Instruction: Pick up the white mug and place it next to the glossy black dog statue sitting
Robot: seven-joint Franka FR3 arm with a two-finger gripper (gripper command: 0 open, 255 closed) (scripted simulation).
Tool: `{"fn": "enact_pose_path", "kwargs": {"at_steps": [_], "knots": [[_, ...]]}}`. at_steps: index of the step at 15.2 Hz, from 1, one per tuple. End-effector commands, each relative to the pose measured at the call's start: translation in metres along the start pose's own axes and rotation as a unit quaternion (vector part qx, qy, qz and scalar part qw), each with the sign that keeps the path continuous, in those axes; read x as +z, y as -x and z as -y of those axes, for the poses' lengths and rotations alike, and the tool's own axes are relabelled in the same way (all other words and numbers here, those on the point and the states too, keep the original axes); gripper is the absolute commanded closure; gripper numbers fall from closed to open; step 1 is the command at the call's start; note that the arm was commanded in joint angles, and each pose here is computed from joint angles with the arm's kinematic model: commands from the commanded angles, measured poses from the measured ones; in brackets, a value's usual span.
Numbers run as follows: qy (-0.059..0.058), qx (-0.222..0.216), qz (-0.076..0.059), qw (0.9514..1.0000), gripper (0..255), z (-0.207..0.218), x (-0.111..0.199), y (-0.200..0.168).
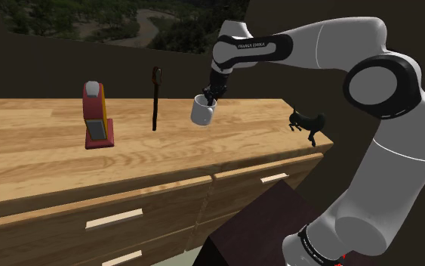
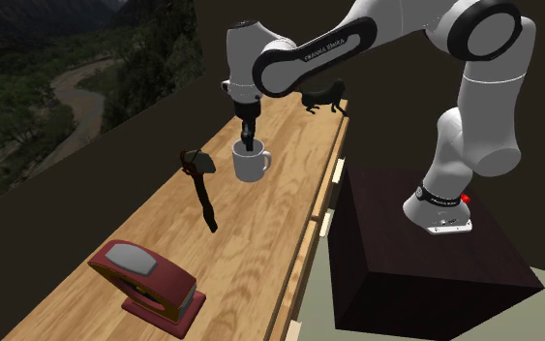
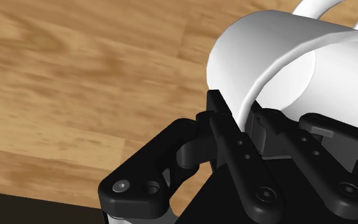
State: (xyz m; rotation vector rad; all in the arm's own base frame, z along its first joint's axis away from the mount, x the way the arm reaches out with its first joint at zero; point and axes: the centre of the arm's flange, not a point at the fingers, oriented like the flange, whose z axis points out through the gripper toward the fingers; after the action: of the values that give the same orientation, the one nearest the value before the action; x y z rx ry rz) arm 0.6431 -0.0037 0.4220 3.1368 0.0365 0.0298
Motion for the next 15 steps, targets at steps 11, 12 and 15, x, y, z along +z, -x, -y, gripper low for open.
{"fn": "enact_pose_path", "kwargs": {"at_steps": [11, 12, 15], "knots": [[0.000, 0.000, 0.000, 1.0000, 255, -0.001, -0.064, -0.002], [0.000, 0.000, 0.000, 1.0000, 255, -0.001, -0.069, -0.002], [0.000, 0.000, 0.000, 1.0000, 255, -0.001, -0.085, -0.002]]}}
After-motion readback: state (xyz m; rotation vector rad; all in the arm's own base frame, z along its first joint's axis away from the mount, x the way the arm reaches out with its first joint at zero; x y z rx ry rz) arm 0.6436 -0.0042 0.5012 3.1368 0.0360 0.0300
